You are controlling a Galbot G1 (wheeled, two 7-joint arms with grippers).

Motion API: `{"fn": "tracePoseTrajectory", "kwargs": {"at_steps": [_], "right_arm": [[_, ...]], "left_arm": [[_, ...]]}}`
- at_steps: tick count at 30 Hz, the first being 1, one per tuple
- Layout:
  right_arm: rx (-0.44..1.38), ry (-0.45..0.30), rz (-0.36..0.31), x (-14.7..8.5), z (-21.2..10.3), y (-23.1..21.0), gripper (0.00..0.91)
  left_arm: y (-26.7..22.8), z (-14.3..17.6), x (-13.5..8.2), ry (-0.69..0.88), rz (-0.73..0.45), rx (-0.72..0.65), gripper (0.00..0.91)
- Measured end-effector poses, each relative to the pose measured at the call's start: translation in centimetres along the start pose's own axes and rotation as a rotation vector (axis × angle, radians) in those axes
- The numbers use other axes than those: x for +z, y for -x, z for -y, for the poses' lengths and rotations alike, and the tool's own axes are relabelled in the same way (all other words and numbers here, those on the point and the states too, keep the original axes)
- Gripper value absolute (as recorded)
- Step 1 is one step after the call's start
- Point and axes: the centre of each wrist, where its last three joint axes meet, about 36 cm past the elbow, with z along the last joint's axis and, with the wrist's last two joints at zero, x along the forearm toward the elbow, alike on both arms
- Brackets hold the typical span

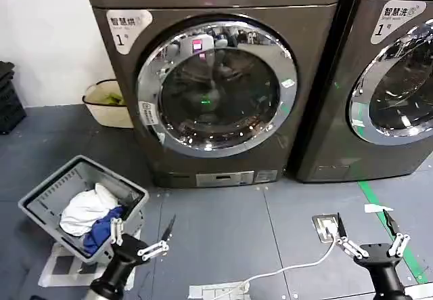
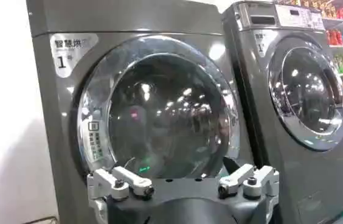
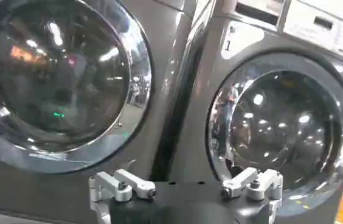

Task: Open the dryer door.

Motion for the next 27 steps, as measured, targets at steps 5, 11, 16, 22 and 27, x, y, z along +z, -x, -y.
{"fn": "tracePoseTrajectory", "kwargs": {"at_steps": [5,11,16,22,27], "right_arm": [[-0.044,0.033,-0.002,-0.4,0.7,2.0,0.907],[-0.114,0.057,0.001,-1.2,1.9,5.0,0.907],[-0.179,0.056,0.022,-2.1,2.8,7.3,0.907],[-0.245,0.027,0.054,-2.9,3.4,10.0,0.907],[-0.292,0.019,0.072,-3.6,3.5,12.3,0.907]], "left_arm": [[0.0,0.1,-0.3,0.0,0.004,0.003,0.907],[0.0,0.2,-0.5,-0.001,0.007,0.005,0.907],[-0.1,0.3,-0.6,-0.006,0.006,0.004,0.907],[-0.2,0.5,-0.6,-0.01,0.005,0.003,0.907],[-0.2,0.5,-0.8,-0.009,0.01,-0.002,0.907]]}}
